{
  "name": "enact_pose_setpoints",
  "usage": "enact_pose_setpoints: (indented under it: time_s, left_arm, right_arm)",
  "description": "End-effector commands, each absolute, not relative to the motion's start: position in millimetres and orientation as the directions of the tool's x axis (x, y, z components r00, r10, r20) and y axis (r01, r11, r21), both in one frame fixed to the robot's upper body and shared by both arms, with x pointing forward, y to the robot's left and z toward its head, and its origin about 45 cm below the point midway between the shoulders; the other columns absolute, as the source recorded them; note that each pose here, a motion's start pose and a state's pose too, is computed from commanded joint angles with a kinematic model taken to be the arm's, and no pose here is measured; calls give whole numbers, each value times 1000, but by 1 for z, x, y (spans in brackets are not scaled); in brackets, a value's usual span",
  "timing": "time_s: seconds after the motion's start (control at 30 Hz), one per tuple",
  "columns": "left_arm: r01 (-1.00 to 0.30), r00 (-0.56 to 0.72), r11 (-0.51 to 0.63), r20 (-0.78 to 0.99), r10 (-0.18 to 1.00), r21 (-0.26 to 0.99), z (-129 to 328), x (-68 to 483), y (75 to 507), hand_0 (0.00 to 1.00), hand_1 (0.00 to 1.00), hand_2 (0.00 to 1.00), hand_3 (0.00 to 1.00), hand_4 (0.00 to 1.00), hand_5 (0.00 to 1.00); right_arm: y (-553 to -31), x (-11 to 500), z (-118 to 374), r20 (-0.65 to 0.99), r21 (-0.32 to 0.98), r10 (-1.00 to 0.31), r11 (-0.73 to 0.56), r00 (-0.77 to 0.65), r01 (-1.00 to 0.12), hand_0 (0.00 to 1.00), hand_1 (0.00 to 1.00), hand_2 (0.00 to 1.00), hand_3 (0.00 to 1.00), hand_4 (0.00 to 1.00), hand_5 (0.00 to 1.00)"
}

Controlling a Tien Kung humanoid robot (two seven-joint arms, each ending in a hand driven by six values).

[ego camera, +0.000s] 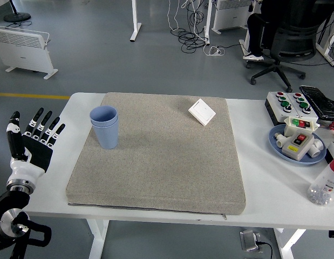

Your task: Push cup pick cup insert cup

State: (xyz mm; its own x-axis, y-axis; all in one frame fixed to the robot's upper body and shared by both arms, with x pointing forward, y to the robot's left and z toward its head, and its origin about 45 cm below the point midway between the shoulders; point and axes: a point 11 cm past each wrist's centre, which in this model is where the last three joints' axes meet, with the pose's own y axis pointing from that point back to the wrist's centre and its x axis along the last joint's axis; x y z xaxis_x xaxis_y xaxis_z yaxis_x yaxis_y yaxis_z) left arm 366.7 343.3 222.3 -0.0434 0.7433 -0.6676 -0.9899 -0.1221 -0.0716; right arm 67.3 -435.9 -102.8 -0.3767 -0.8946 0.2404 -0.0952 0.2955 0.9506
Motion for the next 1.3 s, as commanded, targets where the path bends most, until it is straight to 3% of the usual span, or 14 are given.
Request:
enact_pose_setpoints:
  time_s: [1.3]
  left_arm:
    - [-994, -88, -113, -651, 754, 3, 192, 358, 334, 789, 816, 890, 820, 651, 998]
  right_arm:
    - [-437, 57, -104, 255, 952, -898, 298, -359, -70, 755, 629, 649, 559, 78, 464]
